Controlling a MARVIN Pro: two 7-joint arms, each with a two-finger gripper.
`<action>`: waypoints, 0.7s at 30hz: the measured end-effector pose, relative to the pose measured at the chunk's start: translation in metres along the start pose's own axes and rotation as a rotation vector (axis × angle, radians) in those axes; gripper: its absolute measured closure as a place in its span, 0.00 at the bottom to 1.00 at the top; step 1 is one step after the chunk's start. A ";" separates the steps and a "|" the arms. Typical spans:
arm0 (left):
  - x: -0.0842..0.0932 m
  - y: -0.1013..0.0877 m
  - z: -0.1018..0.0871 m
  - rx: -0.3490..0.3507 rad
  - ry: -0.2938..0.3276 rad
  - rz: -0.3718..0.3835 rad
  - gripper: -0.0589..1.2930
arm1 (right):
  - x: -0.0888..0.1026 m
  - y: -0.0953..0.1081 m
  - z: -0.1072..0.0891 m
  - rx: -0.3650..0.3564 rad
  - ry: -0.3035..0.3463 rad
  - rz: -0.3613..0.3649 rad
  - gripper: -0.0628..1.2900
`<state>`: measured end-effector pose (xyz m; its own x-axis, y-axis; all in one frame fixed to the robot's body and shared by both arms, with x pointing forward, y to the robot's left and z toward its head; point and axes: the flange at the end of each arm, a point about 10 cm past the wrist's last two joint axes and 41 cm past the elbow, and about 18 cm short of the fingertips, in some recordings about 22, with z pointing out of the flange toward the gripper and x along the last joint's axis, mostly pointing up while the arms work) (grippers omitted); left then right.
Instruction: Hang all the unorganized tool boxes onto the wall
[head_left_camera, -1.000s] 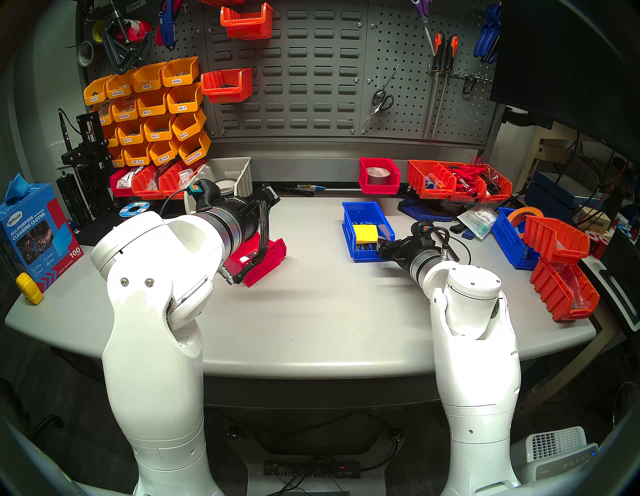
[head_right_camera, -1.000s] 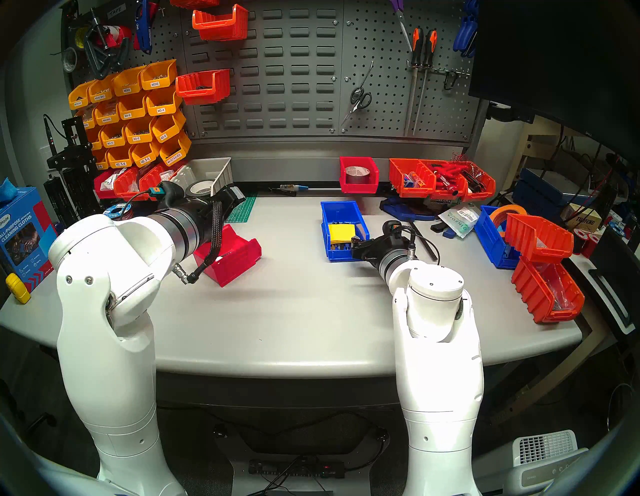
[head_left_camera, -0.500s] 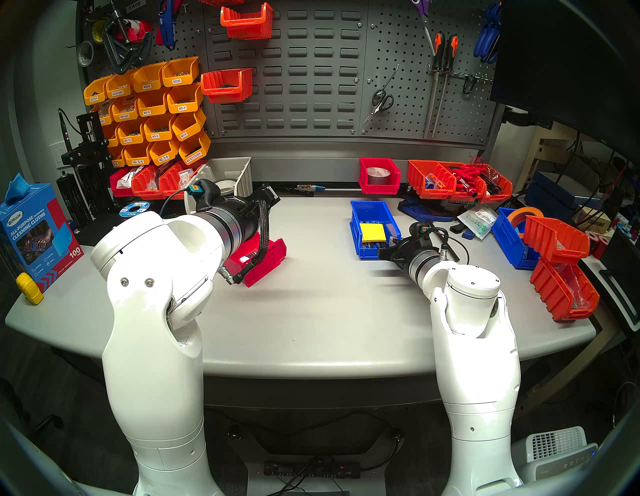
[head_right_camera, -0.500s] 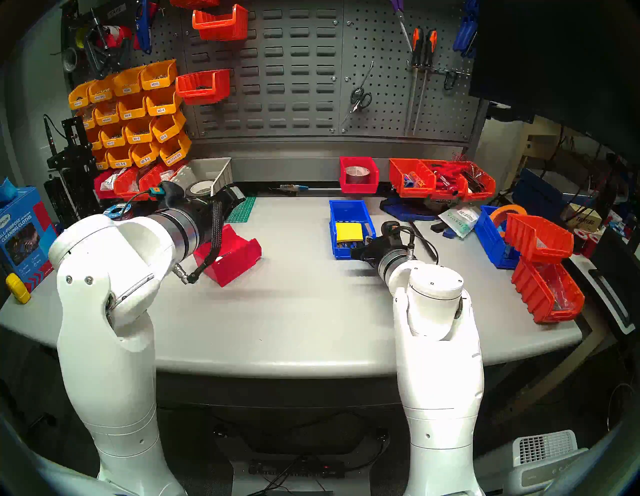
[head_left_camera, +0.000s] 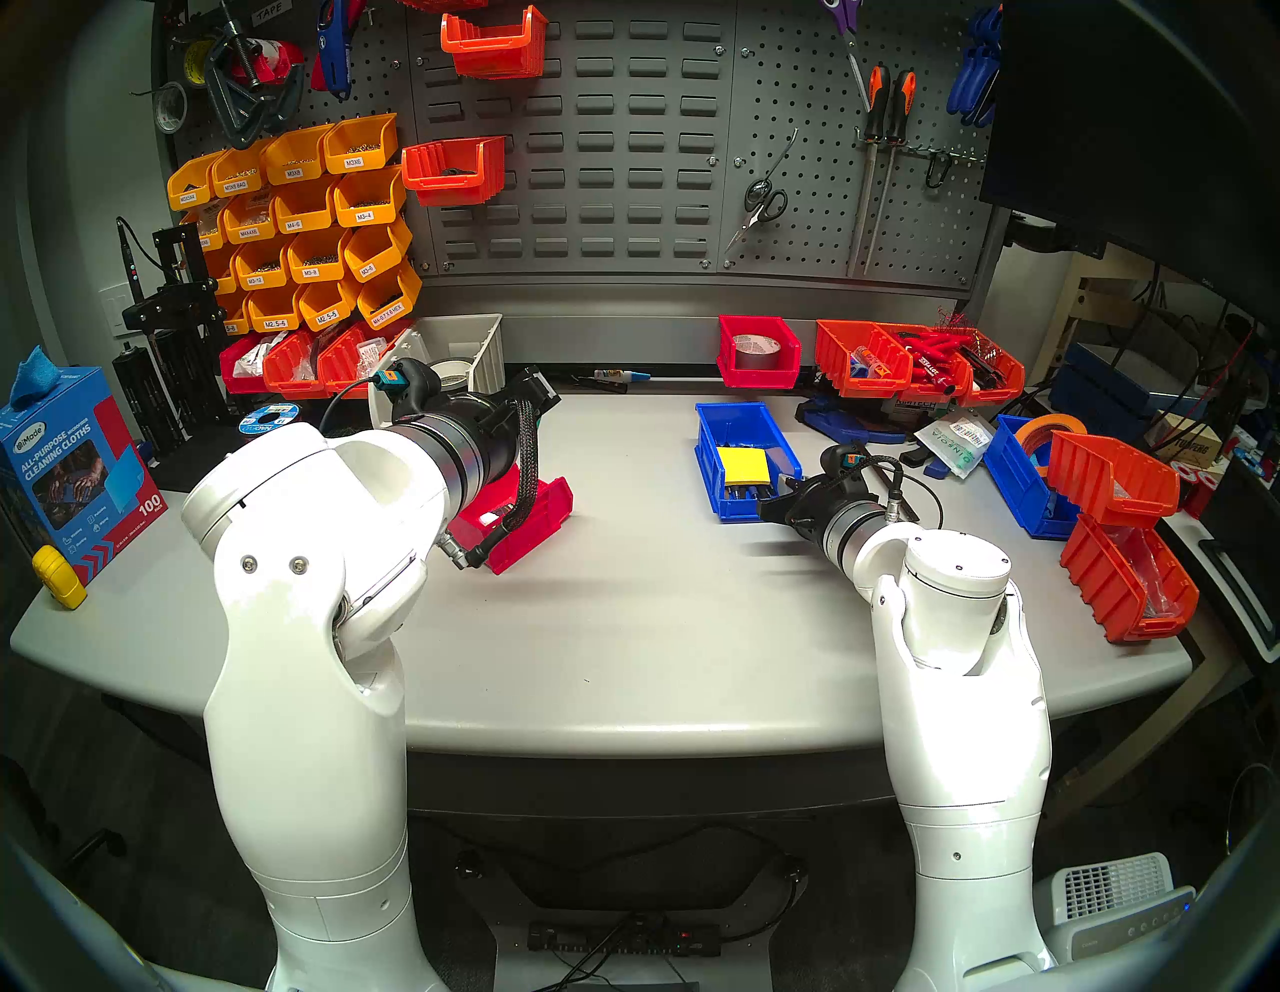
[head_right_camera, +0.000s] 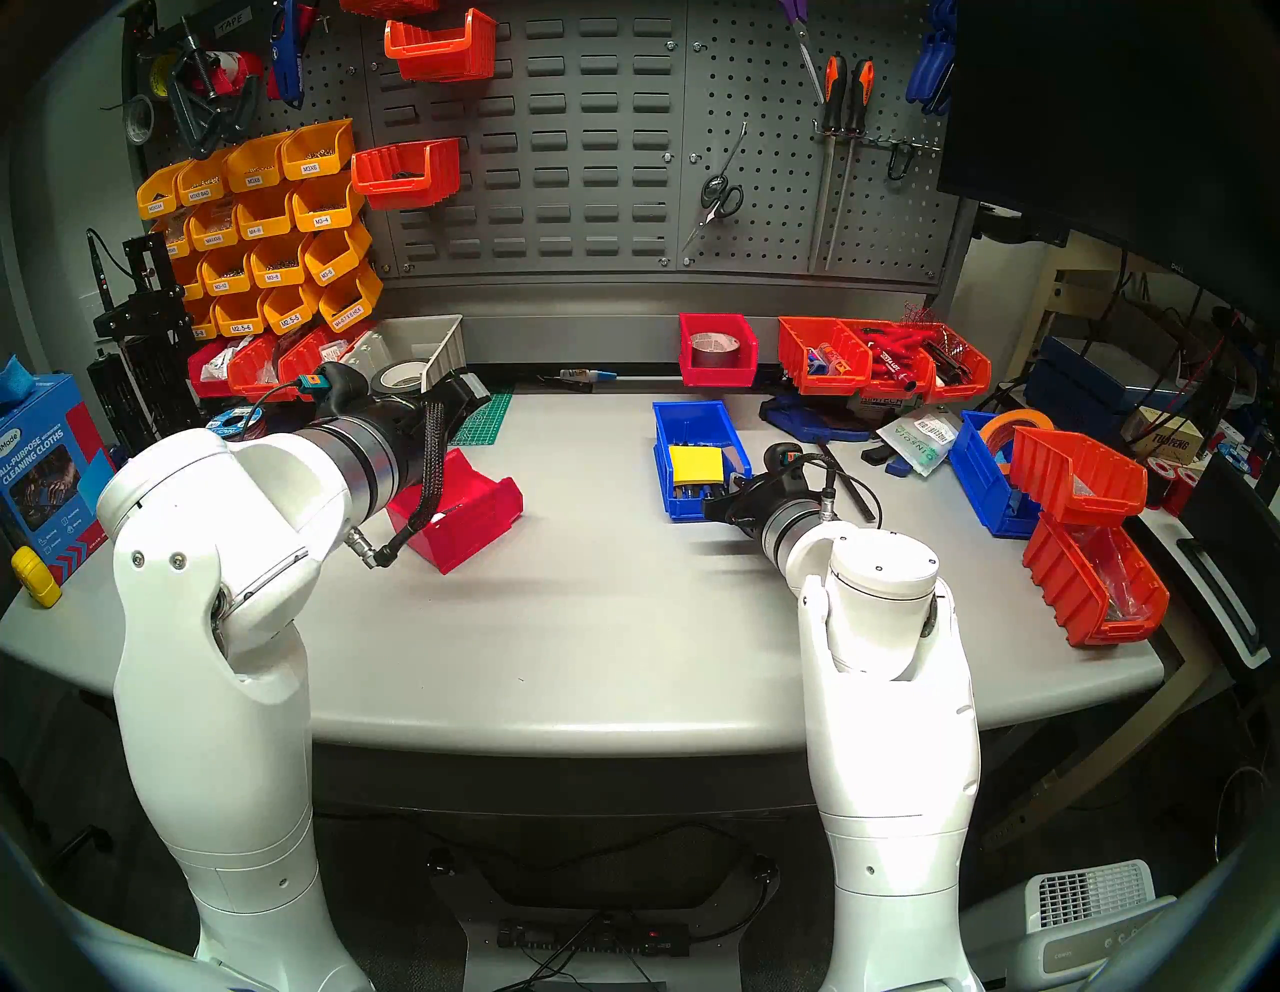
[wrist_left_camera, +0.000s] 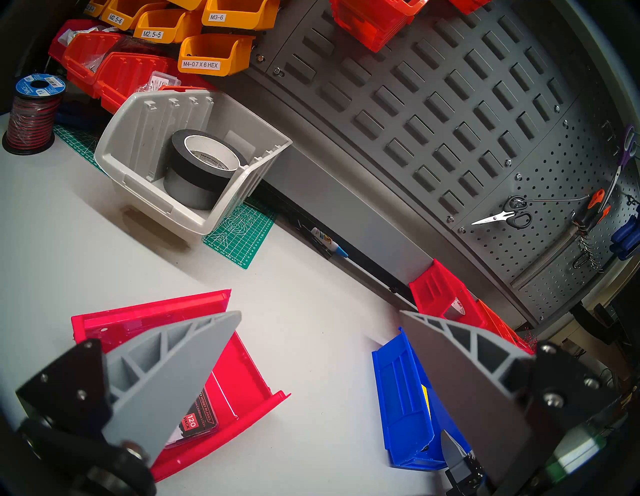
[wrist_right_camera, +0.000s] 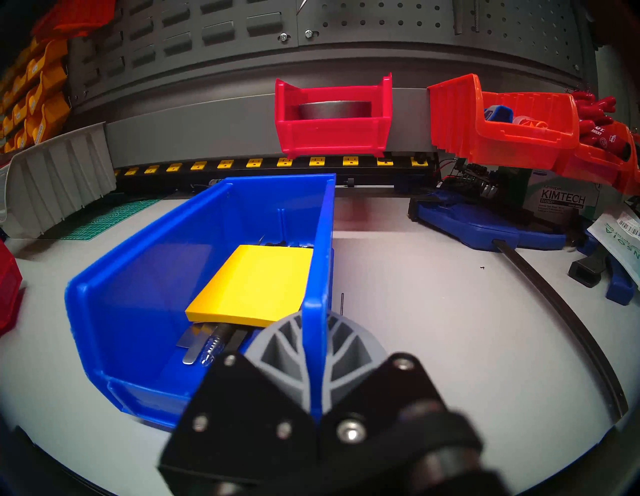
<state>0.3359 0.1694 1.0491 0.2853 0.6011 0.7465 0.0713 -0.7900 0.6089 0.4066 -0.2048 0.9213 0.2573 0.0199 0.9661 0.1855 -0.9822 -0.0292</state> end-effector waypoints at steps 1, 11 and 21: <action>0.000 0.000 0.000 0.000 0.000 0.000 0.04 | 0.000 -0.001 0.000 0.007 0.000 -0.003 0.98; 0.000 0.000 0.000 0.000 0.000 0.000 0.04 | 0.002 -0.016 0.000 0.066 0.008 -0.013 0.98; 0.000 0.000 0.000 0.000 0.000 0.000 0.04 | 0.013 -0.026 0.008 0.050 0.045 0.008 0.98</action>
<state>0.3359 0.1694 1.0491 0.2854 0.6011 0.7465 0.0713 -0.7900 0.6089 0.4123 -0.1775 0.9324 0.2166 0.0028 0.9762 0.2306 -0.9718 -0.0484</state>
